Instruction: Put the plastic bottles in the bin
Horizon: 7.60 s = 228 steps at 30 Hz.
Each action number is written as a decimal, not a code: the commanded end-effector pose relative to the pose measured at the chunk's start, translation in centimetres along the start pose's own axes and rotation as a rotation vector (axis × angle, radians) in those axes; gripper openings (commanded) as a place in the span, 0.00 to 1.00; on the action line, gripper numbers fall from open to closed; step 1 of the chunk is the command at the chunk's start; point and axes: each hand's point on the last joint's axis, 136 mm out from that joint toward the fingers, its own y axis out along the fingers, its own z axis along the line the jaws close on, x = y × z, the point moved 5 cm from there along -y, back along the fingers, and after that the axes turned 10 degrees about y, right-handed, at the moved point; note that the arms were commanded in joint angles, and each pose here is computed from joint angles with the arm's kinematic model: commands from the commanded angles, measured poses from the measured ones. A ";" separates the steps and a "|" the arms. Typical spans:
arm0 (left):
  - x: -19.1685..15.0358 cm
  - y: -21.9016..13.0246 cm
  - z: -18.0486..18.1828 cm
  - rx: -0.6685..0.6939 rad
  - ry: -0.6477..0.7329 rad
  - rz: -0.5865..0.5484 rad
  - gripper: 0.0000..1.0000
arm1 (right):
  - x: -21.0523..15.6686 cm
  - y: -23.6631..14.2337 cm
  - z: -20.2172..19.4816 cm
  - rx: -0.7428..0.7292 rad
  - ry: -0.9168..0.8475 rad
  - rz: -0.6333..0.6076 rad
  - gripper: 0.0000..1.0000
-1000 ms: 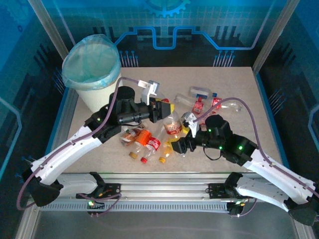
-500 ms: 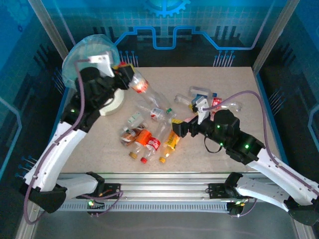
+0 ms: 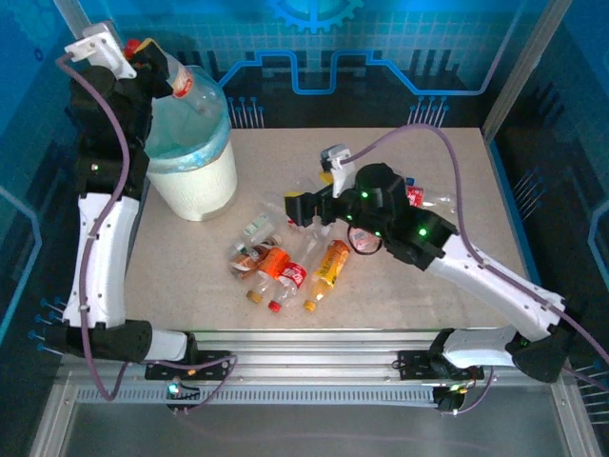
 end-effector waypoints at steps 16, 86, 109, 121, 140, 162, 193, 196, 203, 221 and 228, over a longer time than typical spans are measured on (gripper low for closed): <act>-10.7 7.9 4.6 0.003 0.029 0.201 0.00 | -5.3 3.0 1.7 -0.017 -0.007 0.282 1.00; -24.0 -18.7 -23.0 -1.100 0.552 0.147 0.94 | -14.8 -3.9 -20.5 -0.852 0.777 0.207 0.99; -22.8 -18.0 -21.9 -0.992 0.558 0.087 0.98 | -19.2 3.4 -28.0 -1.135 1.019 0.302 0.92; -23.9 -17.7 -22.3 -0.993 0.556 0.133 0.98 | -20.6 0.1 -29.7 -1.053 1.065 0.317 0.76; -24.5 -16.6 -22.6 -0.924 0.474 0.218 0.97 | -20.1 -4.1 -30.0 -0.974 1.012 0.325 0.64; -23.4 -10.7 -25.4 -1.120 -0.184 0.669 0.86 | -9.2 -5.4 -11.7 -0.157 0.104 0.230 0.50; -24.8 -9.0 -22.4 -1.204 -0.497 0.671 0.86 | -9.6 -1.1 -9.1 -0.096 -0.028 0.366 0.54; -24.7 -9.1 -22.5 -1.223 -0.497 0.660 0.79 | -9.6 -1.3 -8.8 -0.077 -0.030 0.368 0.55; -24.8 -9.0 -22.5 -1.226 -0.501 0.667 0.57 | -10.2 -1.4 -8.1 -0.012 -0.041 0.401 0.55; -24.9 -7.6 -21.4 -1.136 -0.519 0.658 0.13 | -7.7 -1.5 -7.4 -0.065 -0.036 0.367 0.75; -21.8 -3.7 -17.5 -0.971 -0.582 0.572 0.00 | -3.7 -2.1 -5.9 -0.098 -0.036 0.304 1.00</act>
